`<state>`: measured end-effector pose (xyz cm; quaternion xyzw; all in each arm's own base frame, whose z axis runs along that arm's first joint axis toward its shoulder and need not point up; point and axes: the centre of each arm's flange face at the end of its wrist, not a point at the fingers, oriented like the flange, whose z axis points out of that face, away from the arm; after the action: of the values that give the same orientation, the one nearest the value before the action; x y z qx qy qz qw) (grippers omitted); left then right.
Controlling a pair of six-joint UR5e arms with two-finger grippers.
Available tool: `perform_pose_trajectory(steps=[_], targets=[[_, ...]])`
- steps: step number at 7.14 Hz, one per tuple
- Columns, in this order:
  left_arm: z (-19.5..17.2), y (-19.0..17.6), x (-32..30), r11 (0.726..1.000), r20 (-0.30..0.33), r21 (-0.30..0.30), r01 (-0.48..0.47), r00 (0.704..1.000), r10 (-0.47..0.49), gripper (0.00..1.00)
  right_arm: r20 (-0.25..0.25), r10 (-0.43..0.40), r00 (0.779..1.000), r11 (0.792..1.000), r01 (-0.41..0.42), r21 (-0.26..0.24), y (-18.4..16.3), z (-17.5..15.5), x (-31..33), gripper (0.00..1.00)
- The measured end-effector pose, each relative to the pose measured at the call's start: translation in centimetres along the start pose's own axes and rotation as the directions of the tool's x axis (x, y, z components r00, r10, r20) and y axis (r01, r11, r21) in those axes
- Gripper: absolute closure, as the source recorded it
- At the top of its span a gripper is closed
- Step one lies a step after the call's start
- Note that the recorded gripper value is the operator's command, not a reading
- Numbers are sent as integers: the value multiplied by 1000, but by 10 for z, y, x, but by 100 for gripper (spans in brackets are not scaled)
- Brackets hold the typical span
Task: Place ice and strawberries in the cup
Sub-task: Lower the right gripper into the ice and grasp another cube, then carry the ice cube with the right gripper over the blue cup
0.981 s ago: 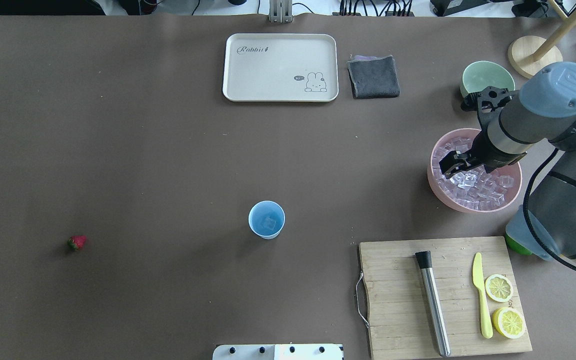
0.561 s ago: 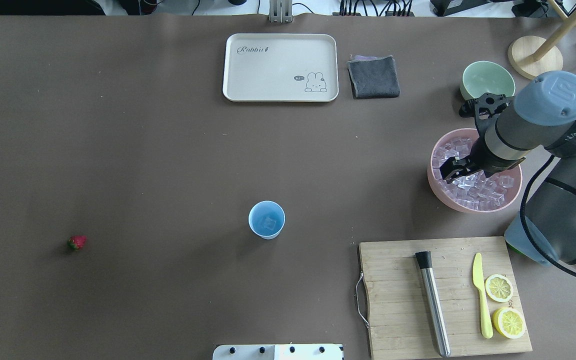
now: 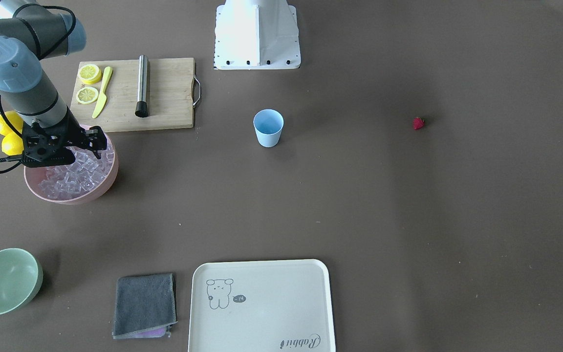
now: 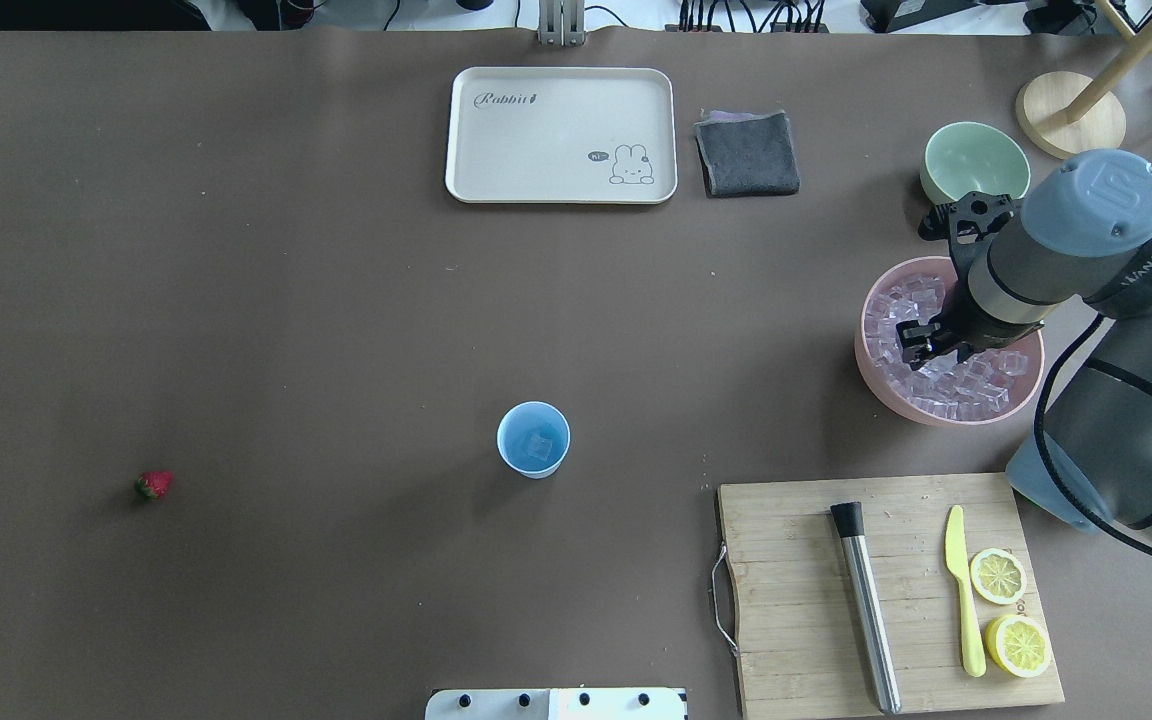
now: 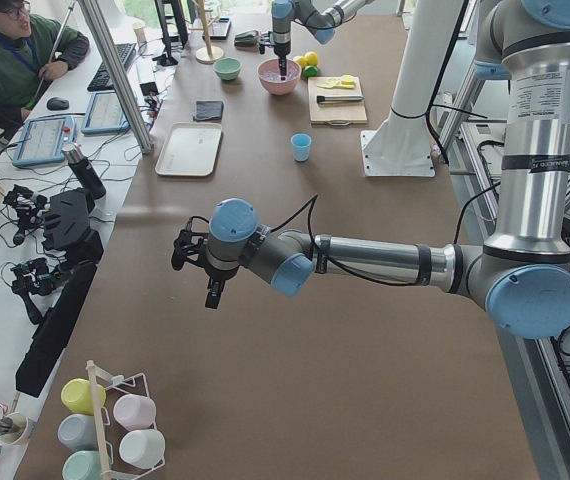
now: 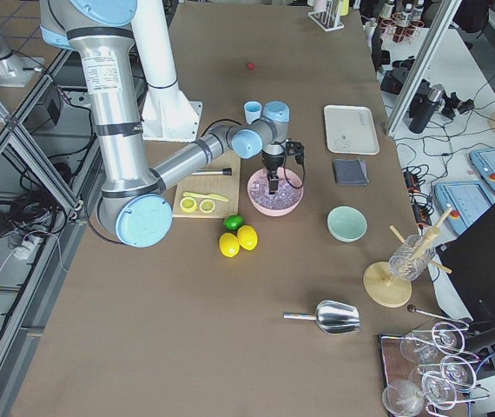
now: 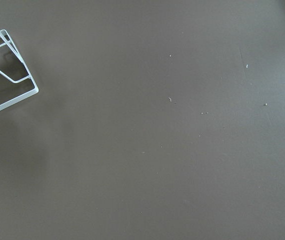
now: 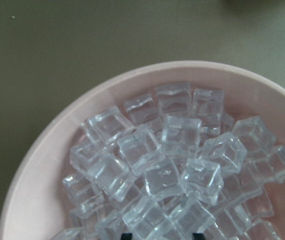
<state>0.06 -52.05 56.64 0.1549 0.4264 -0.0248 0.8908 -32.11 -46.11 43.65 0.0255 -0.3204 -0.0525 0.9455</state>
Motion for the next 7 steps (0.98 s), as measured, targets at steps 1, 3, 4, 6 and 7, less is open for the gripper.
perform_pose_trajectory(steps=[1,3,4,6,7], targets=[[0,-1,1,1000,-1,1,0,1000,0,2,1,-1,1000,1000,1,2,-1,-1,-1,100],[-1,-3,2,1000,-1,3,-3,1000,3,2,19,1,1000,1000,-1,17,-4,-15,-1,100],[-1,-3,2,1000,-1,3,-3,1000,3,2,30,10,999,1000,-11,25,-7,-28,2,100],[0,-3,1,1000,-1,2,-4,1000,4,2,70,30,997,999,-32,28,-9,-72,-1,100],[0,-3,1,1000,0,1,-4,1000,4,2,103,30,994,999,-34,40,-14,-99,-22,100]])
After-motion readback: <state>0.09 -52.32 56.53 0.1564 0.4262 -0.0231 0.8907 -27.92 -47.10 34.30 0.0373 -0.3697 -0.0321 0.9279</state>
